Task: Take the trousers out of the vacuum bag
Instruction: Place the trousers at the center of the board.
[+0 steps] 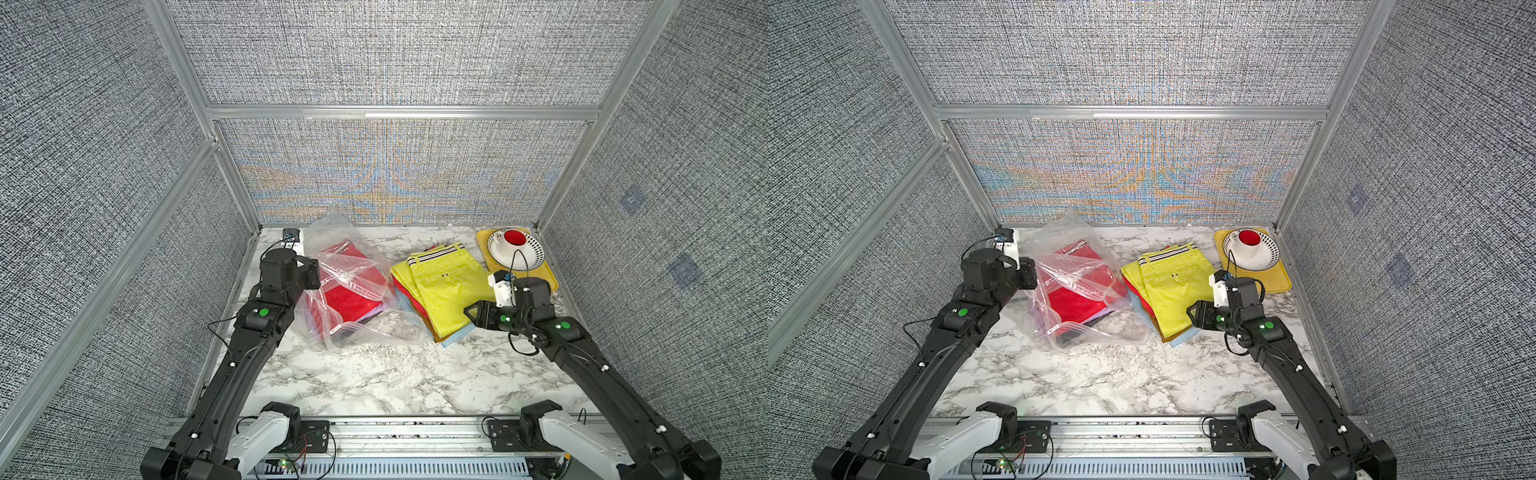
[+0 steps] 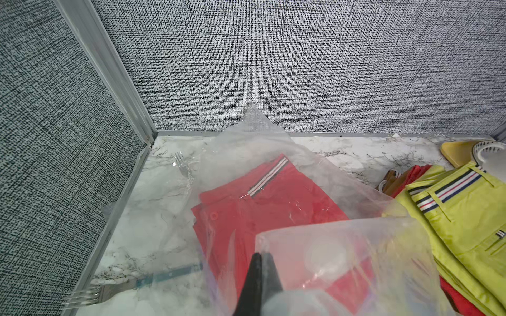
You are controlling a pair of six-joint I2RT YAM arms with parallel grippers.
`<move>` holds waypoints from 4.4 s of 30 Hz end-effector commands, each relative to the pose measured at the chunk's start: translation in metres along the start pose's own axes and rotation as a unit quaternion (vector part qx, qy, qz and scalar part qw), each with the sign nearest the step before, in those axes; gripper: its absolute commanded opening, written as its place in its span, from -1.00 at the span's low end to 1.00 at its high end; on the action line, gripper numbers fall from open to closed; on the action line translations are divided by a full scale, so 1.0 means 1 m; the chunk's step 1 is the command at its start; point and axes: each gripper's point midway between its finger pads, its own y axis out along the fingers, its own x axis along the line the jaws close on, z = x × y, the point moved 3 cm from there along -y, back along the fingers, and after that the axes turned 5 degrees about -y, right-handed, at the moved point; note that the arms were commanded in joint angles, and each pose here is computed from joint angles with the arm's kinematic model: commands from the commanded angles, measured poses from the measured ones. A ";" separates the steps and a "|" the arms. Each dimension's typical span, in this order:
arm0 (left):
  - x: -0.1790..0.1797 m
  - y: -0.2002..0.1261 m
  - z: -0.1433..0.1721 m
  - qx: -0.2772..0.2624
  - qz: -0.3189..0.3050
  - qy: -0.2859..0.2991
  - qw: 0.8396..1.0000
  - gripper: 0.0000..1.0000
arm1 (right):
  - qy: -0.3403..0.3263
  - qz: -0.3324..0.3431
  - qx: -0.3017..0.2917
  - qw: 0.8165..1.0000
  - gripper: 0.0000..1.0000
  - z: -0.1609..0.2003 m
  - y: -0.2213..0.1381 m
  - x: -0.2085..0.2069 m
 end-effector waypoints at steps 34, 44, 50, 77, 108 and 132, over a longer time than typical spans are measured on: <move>0.007 -0.049 -0.013 -0.032 -0.004 0.018 0.999 -1.00 | -0.231 0.037 0.057 0.971 0.59 -0.102 0.192 0.077; 0.005 -0.043 -0.012 -0.026 -0.001 0.024 0.999 -1.00 | -0.242 0.117 0.076 0.960 0.58 -0.095 0.217 0.056; 0.005 -0.043 -0.013 -0.026 -0.001 0.025 0.999 -1.00 | -0.246 0.134 0.076 0.957 0.29 -0.094 0.221 0.053; 0.007 -0.040 -0.013 -0.022 -0.010 0.030 0.999 -1.00 | -0.274 0.021 0.024 0.961 -1.00 -0.124 0.195 0.126; 0.006 -0.039 -0.012 -0.021 -0.006 0.029 0.999 -1.00 | -0.230 0.116 -0.003 0.966 0.36 -0.131 0.150 0.087; -0.069 0.007 -0.024 0.034 0.206 0.066 0.976 -1.00 | -0.286 -0.214 -0.082 0.930 0.44 -0.052 0.033 0.230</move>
